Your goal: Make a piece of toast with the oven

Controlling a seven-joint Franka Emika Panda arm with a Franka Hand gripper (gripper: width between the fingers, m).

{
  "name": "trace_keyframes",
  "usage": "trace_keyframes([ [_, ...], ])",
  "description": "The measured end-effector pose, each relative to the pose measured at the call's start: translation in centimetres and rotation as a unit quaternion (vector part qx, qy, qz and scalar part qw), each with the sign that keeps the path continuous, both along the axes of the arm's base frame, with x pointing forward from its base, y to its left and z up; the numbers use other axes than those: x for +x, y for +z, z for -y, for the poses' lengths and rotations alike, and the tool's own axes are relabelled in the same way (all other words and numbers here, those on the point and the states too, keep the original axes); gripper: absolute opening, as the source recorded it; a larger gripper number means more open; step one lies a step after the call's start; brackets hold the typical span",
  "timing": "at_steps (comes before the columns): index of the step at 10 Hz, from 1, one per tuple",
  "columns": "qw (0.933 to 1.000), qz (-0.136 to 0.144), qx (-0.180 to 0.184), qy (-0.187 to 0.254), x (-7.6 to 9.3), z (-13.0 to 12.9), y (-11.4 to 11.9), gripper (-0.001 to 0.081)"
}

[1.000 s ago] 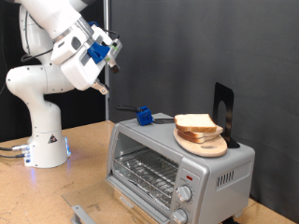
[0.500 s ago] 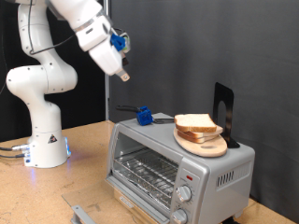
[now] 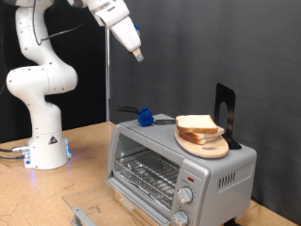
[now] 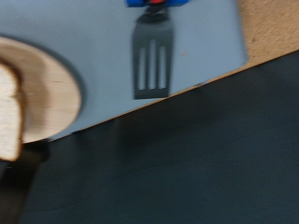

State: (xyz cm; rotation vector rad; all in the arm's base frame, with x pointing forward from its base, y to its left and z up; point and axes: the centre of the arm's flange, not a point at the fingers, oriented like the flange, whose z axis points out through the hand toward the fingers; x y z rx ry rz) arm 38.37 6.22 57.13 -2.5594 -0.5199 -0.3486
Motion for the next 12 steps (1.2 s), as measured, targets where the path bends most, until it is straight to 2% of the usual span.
trace_keyframes([
  [2, 0.9998, -0.021, -0.005, 0.001, -2.0, -0.5, 0.1, 0.0682],
  [6, 0.9938, -0.076, 0.0, -0.081, -3.0, -1.4, -1.2, 0.0682],
  [7, 0.9948, -0.072, -0.001, -0.073, -3.0, -1.4, -1.2, 0.0682],
  [9, 0.9982, -0.028, -0.013, -0.051, -2.3, -1.2, -1.4, 0.0682],
  [10, 0.9983, -0.006, -0.018, -0.055, -1.8, -1.2, -1.8, 0.0682],
  [12, 0.9969, 0.013, -0.02, -0.074, -0.7, -1.5, -3.0, 0.0682],
])
